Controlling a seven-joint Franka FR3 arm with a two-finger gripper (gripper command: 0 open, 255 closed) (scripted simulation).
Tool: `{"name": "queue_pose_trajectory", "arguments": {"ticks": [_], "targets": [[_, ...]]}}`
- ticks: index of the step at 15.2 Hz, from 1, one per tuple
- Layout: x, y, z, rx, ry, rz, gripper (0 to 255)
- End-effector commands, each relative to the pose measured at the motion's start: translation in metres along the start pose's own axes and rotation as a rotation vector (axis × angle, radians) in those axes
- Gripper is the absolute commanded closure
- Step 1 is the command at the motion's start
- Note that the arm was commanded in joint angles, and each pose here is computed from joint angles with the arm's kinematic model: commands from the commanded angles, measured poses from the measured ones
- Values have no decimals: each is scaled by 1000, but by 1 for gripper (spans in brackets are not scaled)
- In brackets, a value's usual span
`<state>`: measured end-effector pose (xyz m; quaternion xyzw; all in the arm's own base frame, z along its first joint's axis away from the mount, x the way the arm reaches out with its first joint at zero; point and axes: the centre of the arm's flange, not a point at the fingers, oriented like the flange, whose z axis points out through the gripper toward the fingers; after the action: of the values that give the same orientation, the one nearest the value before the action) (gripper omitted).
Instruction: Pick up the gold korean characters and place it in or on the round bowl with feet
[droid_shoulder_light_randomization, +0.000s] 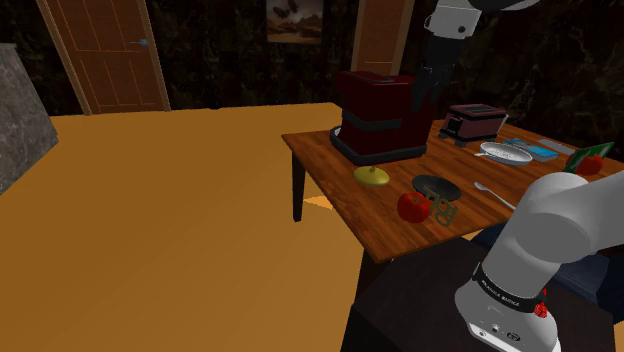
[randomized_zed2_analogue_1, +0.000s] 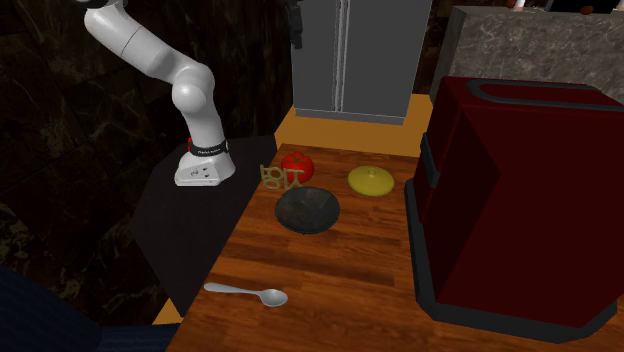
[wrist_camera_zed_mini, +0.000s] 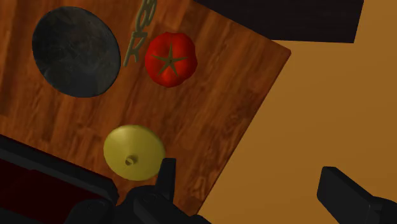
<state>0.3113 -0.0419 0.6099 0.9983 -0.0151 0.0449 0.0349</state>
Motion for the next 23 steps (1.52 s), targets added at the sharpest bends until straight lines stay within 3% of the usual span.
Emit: {"name": "queue_pose_trajectory", "arguments": {"ticks": [1, 23], "targets": [[0, 0, 0, 0, 0, 0, 0], [-76, 143, 244, 58, -75, 274, 0]]}}
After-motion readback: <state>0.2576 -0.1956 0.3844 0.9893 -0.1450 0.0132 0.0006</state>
